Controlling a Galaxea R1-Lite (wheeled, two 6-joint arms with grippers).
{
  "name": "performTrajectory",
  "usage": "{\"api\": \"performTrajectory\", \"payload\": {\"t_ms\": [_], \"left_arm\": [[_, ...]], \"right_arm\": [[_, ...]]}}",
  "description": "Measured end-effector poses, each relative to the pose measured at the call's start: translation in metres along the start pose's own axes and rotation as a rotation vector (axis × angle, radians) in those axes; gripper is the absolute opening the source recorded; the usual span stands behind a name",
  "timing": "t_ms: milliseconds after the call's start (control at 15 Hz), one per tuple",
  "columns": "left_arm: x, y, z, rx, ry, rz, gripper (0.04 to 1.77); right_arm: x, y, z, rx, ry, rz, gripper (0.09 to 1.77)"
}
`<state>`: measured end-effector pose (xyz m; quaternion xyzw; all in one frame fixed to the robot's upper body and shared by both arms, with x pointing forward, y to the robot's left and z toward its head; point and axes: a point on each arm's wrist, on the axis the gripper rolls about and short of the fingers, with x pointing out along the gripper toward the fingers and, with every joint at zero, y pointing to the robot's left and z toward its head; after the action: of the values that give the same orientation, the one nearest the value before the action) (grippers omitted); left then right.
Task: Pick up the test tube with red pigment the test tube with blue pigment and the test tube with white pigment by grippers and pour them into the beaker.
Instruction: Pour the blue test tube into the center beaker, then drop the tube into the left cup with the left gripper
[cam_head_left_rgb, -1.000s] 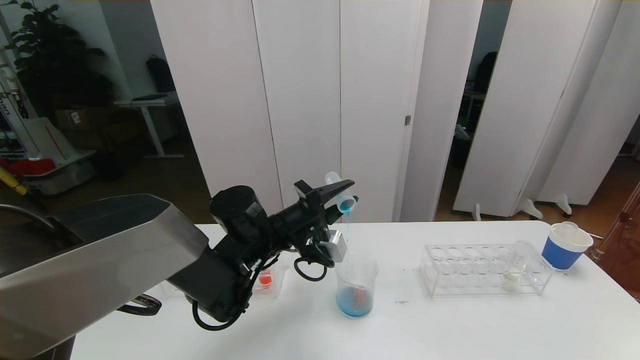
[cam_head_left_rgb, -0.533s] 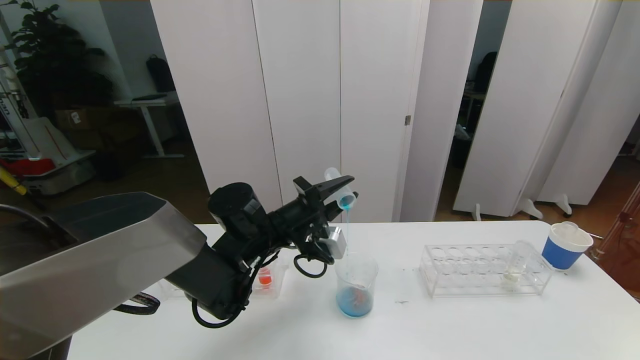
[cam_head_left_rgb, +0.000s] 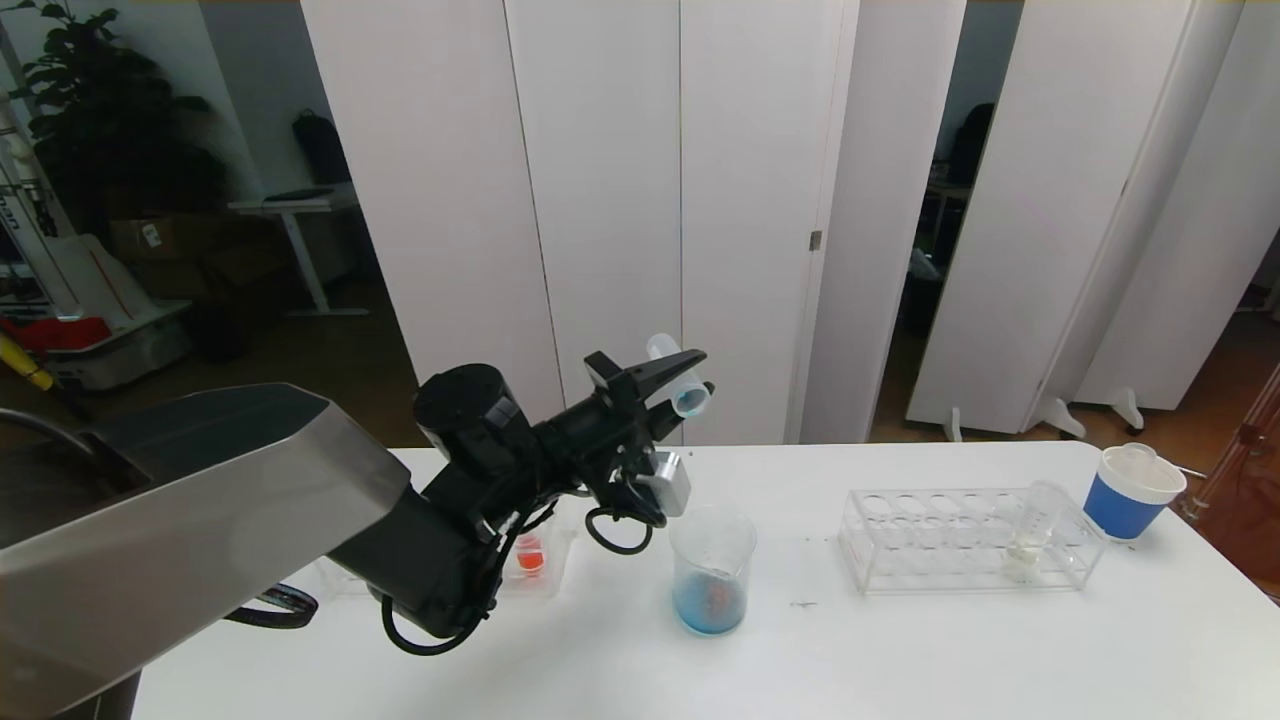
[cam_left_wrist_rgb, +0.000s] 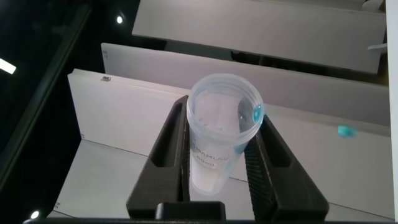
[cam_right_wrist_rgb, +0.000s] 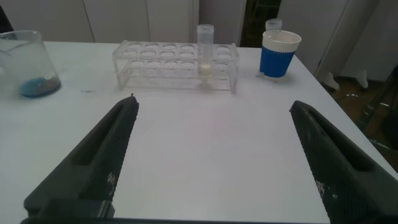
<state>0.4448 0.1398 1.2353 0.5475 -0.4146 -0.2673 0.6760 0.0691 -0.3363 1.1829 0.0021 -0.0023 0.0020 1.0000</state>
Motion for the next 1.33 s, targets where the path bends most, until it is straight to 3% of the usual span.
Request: {"api": "performTrajectory", "payload": {"t_ms": [533, 733, 1067, 1333], "left_arm": [[-0.006, 0.002, 0.001, -0.033, 0.036, -0.007, 0.59], [-0.009, 0.009, 0.002, -0.104, 0.069, 0.005, 0.59], [-0.018, 0.022, 0.001, -0.184, 0.306, 0.047, 0.59], [-0.02, 0.028, 0.006, -0.347, 0.484, 0.11, 0.59]], "right_arm": [[0.0, 0.0, 0.0, 0.0, 0.0, 0.0, 1.75], [0.0, 0.0, 0.0, 0.0, 0.0, 0.0, 1.75], [0.0, 0.0, 0.0, 0.0, 0.0, 0.0, 1.75], [0.0, 0.0, 0.0, 0.0, 0.0, 0.0, 1.75]]}}
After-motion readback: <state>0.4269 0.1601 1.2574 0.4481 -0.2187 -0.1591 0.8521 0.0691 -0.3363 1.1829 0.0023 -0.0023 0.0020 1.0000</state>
